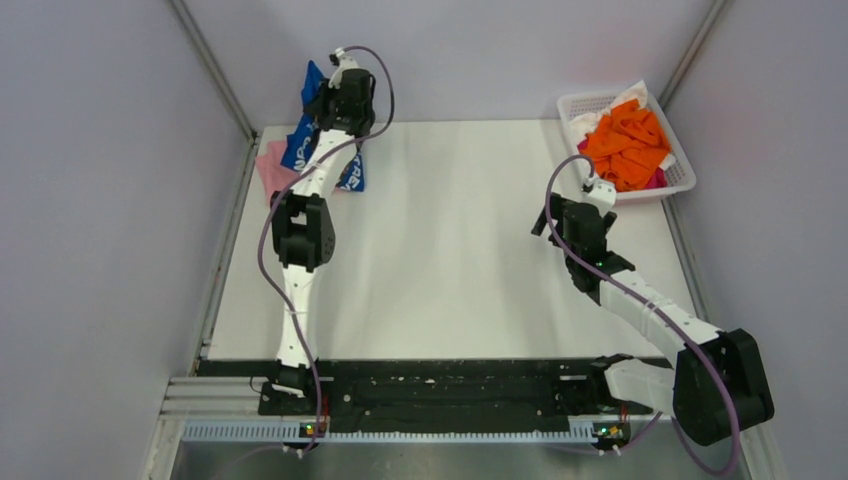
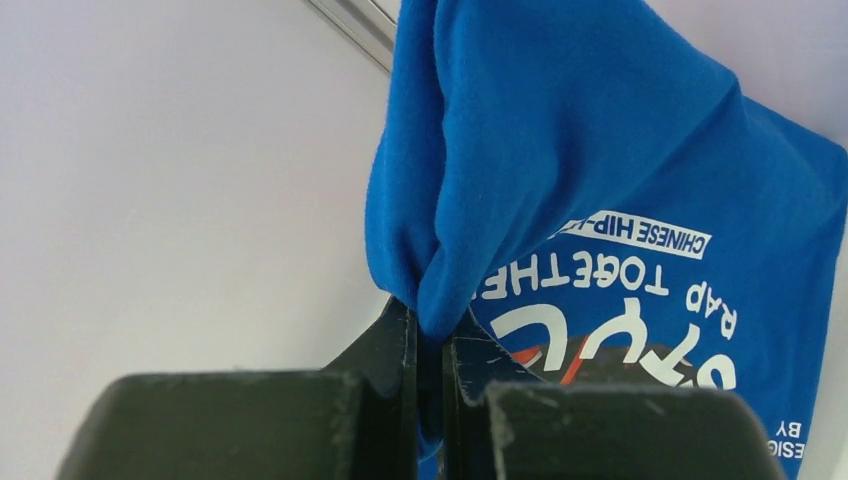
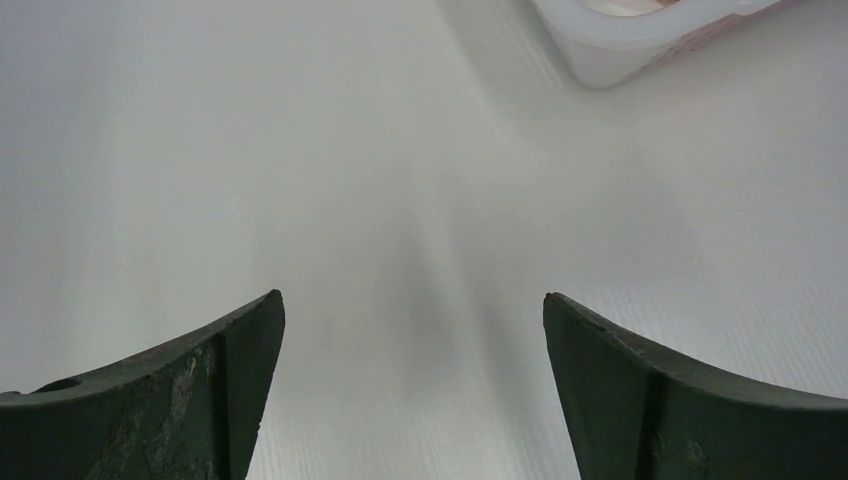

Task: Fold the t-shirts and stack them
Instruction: Put the neatly folded tshirt into the corner of the board with the left arm

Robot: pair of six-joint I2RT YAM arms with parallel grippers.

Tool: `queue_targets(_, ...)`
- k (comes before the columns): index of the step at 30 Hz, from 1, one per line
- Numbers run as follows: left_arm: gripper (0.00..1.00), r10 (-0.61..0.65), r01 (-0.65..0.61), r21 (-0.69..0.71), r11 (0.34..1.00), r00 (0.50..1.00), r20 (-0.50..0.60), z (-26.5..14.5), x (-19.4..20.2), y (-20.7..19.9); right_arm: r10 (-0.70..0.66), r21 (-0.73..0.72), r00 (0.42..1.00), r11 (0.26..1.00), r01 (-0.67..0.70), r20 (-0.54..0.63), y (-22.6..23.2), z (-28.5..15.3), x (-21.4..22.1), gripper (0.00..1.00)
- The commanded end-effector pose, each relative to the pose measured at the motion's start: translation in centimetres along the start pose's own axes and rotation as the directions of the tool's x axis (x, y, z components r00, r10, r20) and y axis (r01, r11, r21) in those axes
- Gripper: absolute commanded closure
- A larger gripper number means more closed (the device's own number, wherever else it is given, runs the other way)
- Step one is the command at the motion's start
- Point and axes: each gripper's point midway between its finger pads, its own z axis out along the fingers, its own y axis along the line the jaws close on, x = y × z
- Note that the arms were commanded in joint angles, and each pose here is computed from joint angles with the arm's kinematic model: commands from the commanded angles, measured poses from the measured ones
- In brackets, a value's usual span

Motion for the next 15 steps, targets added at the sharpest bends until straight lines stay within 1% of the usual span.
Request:
queue_targets(1,1.0,-0.121,0.126,-0.052,0.991,0.989,0.08,-1.0,-4.7,4.1,0.031,-0.021,0.998,0.999,-0.03,0.052,1.0,0.1,-2.8,0.02)
queue_targets(9,1.0,-0.141,0.146,-0.073,0.987,0.987,0.076,-0.6,-4.8,5.7,0.034,-0.026,0.998,0.999,-0.033,0.047,1.0,0.0,-2.7,0.02)
queue_targets(12,1.0,-0.144,0.149,-0.093,0.985,0.988,0.056,0.4,-3.9,6.1,0.033,-0.021,0.998,0.999,-0.032,0.045,1.0,0.0,-2.6,0.01)
queue_targets(15,1.0,-0.149,0.151,-0.083,0.985,0.988,0.029,1.8,-2.5,6.1,0.033,-0.015,0.998,0.999,-0.033,0.046,0.9,0.0,-2.7,0.01)
